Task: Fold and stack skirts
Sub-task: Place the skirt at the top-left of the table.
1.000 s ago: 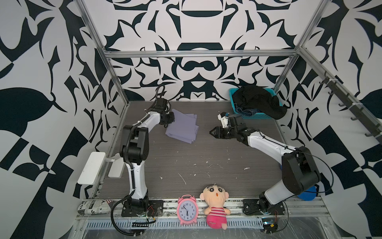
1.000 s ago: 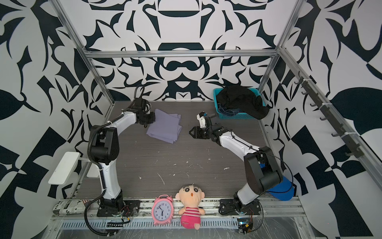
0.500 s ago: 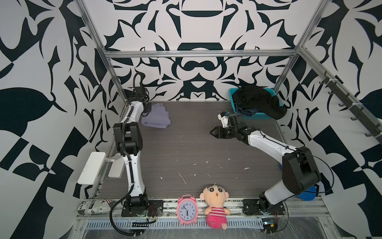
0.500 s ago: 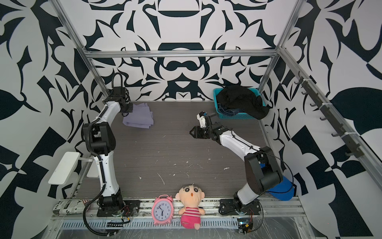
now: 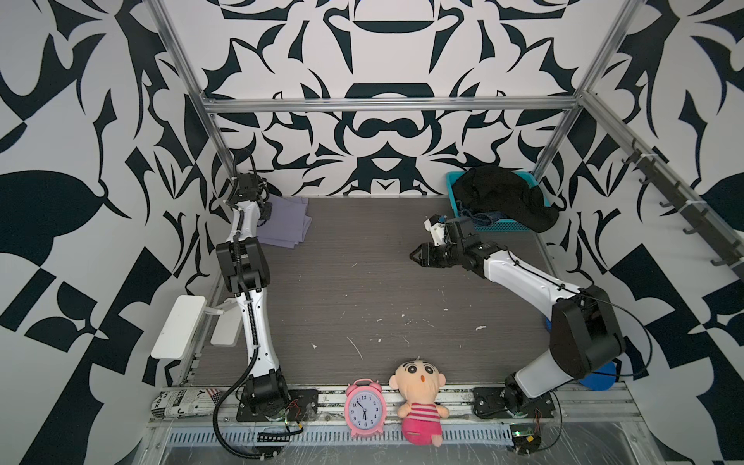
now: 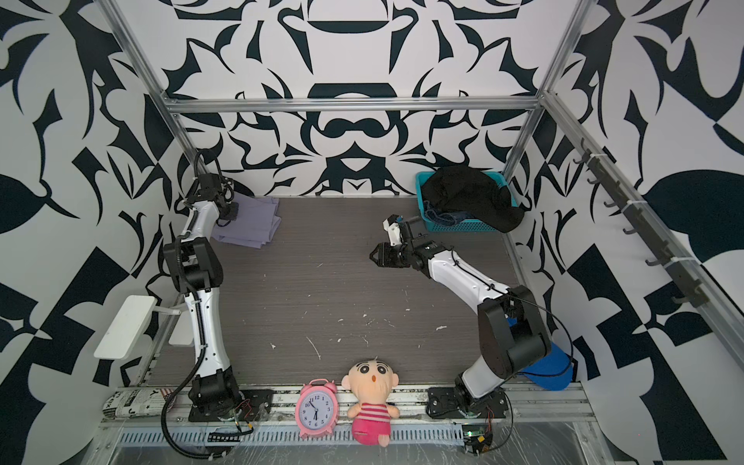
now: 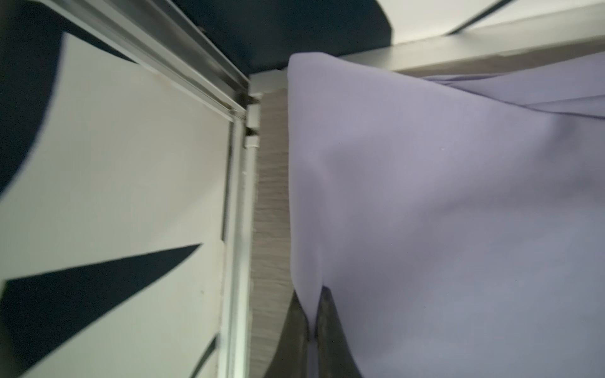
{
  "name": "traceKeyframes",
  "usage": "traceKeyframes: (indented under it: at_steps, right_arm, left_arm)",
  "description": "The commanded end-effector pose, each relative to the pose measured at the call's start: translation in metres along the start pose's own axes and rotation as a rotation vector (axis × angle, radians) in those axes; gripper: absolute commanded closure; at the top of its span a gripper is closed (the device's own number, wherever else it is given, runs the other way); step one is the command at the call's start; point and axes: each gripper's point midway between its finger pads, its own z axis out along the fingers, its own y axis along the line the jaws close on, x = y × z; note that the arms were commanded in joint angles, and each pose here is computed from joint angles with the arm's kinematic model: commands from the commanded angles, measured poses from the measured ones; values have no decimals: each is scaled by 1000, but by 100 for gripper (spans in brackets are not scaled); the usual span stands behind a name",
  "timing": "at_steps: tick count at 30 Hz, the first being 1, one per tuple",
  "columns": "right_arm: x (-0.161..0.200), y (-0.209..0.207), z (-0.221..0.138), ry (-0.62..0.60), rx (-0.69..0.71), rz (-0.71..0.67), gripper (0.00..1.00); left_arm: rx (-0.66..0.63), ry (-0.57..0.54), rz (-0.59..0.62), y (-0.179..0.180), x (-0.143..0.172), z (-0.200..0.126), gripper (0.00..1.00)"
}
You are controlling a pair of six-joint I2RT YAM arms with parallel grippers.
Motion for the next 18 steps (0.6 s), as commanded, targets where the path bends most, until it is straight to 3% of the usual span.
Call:
traceKeyframes:
  at_steps: [1, 6, 7, 9, 11, 13, 18]
  right_arm:
    - [-18, 10, -12, -50, -8, -38, 57]
    - [-20, 13, -14, -53, -11, -32, 57]
    - [-20, 13, -15, -54, -11, -32, 57]
    - [-20, 14, -17, -55, -11, -31, 57]
    - [-21, 15, -19, -58, -14, -34, 57]
    - [-21, 16, -19, -59, -14, -35, 57]
    - [-24, 17, -17, -57, -22, -40, 57]
  left_arm:
    - [-57, -28, 30, 18, -4, 9, 100]
    - [-107, -49, 30, 30, -6, 16, 98]
    - [-123, -60, 27, 33, -9, 17, 84]
    - [-158, -87, 20, 40, -15, 14, 34]
    - [-171, -113, 18, 44, -25, 6, 23]
    - [-210, -151, 4, 51, -40, -12, 4]
    - [-227, -276, 1, 45, -86, -74, 1]
